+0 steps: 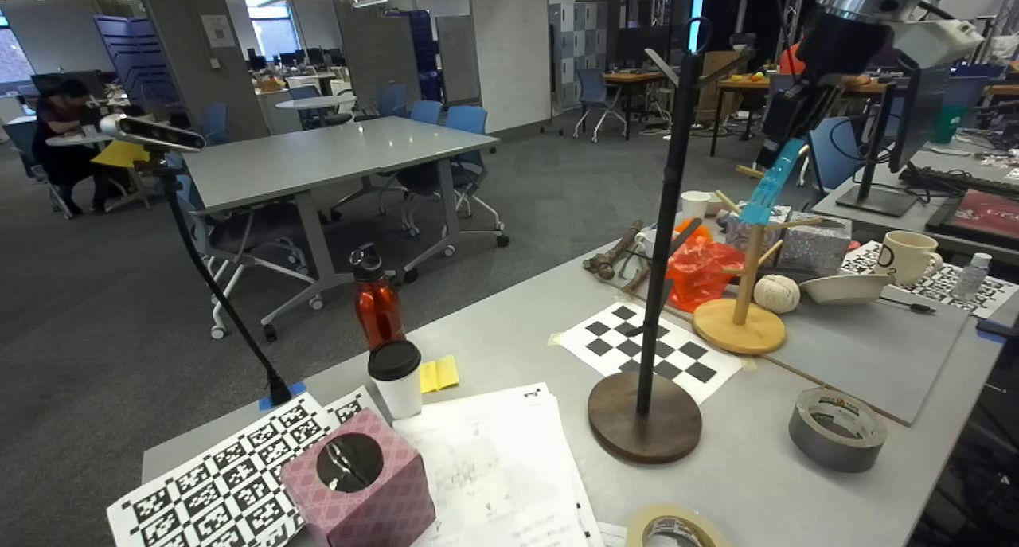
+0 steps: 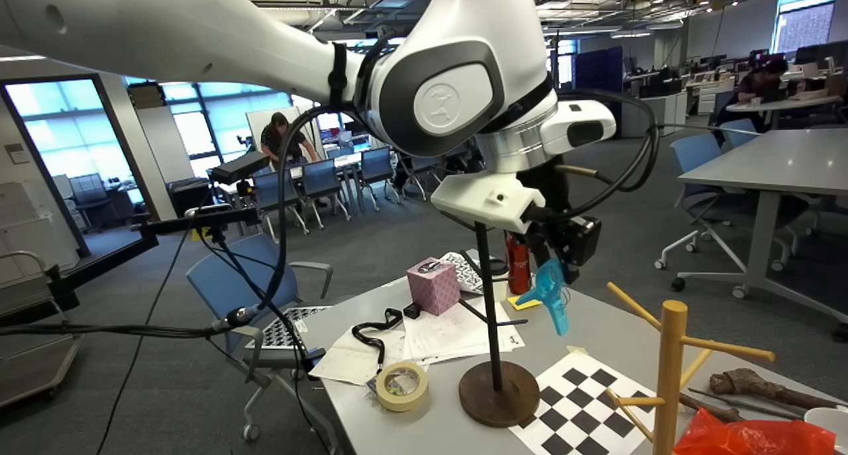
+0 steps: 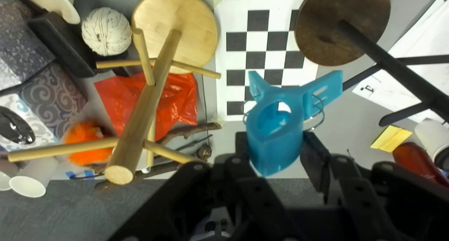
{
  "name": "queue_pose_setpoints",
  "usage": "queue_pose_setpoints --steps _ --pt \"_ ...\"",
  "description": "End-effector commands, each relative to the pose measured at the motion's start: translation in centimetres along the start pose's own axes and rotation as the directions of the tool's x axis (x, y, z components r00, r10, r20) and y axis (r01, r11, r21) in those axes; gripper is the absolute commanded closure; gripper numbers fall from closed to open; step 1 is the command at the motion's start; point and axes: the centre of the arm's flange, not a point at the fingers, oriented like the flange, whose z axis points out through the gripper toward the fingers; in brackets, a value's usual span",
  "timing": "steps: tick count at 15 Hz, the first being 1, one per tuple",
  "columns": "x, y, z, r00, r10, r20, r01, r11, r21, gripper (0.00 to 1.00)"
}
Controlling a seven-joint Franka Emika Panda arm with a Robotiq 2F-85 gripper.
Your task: Remove the peg from the stand and place it on the masking tape
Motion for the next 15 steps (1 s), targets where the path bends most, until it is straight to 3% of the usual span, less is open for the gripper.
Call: queue_pose_setpoints --steps 1,8,15 --pt "0.4 -1.5 0.7 0.995 0.01 -0.102 -0.01 1.0 -0.006 0.84" --pt "0.8 -3.0 2.6 0.964 0.025 -0.265 -0.038 0.998 -0.046 0.84" --pt "0.9 -1.5 3.5 0.941 0.054 -0.335 -0.079 0.995 -0.061 0.84"
